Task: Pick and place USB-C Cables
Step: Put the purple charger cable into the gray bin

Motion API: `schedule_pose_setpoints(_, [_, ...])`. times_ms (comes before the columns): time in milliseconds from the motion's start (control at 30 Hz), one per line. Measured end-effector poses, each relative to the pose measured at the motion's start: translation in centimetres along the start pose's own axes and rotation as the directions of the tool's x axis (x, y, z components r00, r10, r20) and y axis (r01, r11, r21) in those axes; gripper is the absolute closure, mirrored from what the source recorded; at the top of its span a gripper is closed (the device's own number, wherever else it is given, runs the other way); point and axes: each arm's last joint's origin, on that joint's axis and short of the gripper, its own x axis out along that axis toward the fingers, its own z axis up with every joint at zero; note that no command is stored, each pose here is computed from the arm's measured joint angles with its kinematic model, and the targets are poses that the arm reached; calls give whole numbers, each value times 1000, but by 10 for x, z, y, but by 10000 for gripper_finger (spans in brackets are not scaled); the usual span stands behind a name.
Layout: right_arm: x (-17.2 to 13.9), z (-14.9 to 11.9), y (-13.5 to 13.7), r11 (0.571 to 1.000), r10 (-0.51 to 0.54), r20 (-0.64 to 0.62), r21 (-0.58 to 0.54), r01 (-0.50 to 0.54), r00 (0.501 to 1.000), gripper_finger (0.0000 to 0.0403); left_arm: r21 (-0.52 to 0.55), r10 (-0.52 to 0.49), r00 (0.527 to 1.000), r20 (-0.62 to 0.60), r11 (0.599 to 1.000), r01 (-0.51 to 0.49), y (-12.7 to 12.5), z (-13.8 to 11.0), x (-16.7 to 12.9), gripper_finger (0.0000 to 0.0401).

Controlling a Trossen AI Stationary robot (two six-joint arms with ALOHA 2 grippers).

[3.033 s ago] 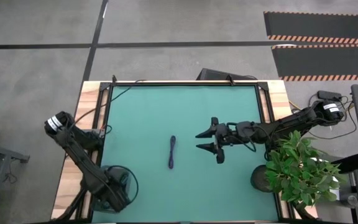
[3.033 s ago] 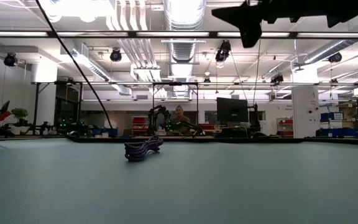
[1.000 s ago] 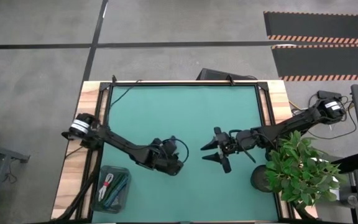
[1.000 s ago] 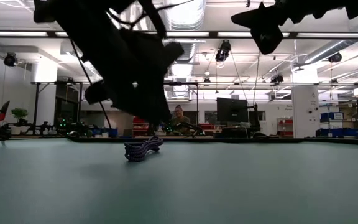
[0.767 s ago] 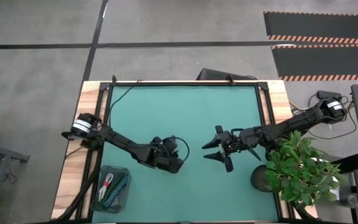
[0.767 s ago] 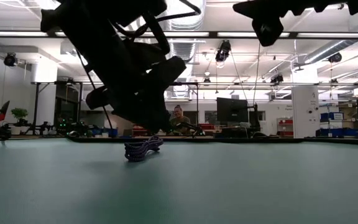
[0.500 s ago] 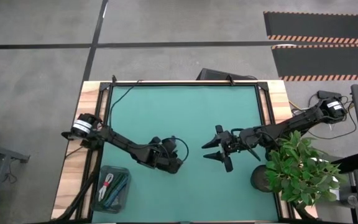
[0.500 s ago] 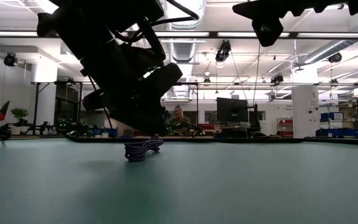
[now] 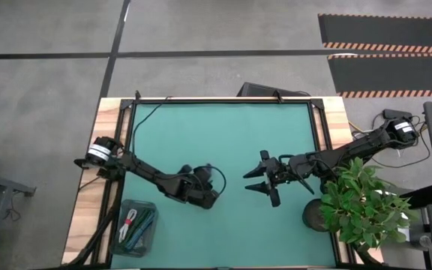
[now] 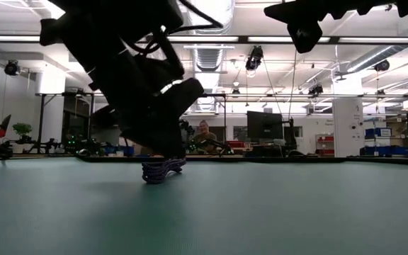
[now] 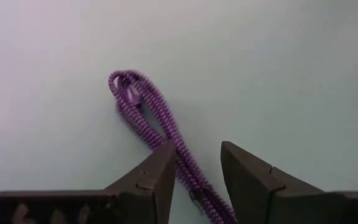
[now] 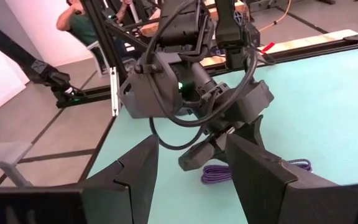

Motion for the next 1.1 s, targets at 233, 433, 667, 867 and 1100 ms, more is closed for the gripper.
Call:
schedule_pose_setpoints(233, [0,0,0,1000,0,0,-10,0,1000,225,-48,32,999,-26,998,-33,12,-12,5,287])
schedule_pose_setpoints(433, [0,0,0,1000,0,0,-15,0,1000,225,-67,39,999,-33,997,-42,15,-15,6,318])
schedule_pose_setpoints(667, [0,0,0,1000,0,0,-22,0,1000,225,-124,56,998,-34,991,-60,24,-22,8,389])
schedule_pose_setpoints(867, [0,0,0,999,-1,0,-49,1,1000,225,-79,47,998,-34,996,-50,26,-14,-1,394])
schedule_pose_setpoints(1100, [4,-5,-4,978,-101,0,-181,99,995,225,36,-140,979,148,990,136,28,36,-59,396])
